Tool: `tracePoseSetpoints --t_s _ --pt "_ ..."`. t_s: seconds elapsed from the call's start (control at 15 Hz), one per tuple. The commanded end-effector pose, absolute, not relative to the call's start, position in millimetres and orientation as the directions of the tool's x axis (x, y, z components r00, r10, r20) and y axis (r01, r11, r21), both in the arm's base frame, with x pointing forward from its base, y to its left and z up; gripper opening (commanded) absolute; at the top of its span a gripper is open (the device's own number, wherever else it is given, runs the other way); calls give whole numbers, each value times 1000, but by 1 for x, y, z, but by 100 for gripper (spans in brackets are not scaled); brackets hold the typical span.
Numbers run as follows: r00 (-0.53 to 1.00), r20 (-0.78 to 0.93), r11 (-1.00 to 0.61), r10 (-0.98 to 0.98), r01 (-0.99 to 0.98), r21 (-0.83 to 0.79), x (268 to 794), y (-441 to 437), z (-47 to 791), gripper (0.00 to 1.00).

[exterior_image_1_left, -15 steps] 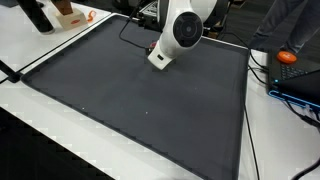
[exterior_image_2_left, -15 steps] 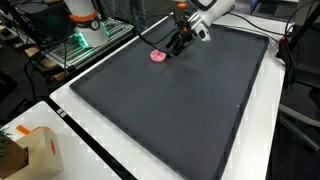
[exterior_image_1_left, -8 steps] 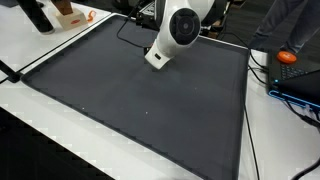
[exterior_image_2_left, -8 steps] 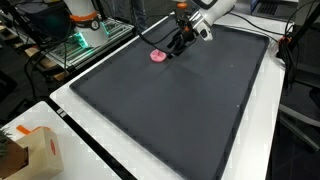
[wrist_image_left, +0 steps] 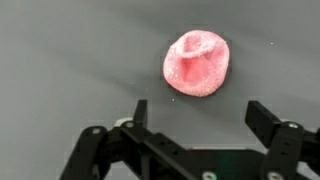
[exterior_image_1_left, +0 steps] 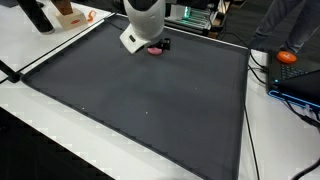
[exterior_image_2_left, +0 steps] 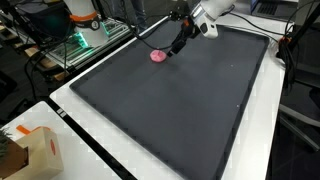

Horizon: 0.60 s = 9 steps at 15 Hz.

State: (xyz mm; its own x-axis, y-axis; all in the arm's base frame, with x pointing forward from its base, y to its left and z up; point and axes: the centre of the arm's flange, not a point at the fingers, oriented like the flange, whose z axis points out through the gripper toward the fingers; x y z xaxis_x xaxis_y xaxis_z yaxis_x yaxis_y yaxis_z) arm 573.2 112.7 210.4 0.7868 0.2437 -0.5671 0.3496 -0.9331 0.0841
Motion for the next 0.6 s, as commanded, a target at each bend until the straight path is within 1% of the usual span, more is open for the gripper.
tracePoseSetpoints --t_s 0.0,0.27,0.53 --pt "857 -499 -983 129 176 48 560 79 236 100" --pt "891 -454 -1000 -14 -18 -3 555 41 253 100" --pt "897 -409 -977 -167 -208 -56 545 5 256 100"
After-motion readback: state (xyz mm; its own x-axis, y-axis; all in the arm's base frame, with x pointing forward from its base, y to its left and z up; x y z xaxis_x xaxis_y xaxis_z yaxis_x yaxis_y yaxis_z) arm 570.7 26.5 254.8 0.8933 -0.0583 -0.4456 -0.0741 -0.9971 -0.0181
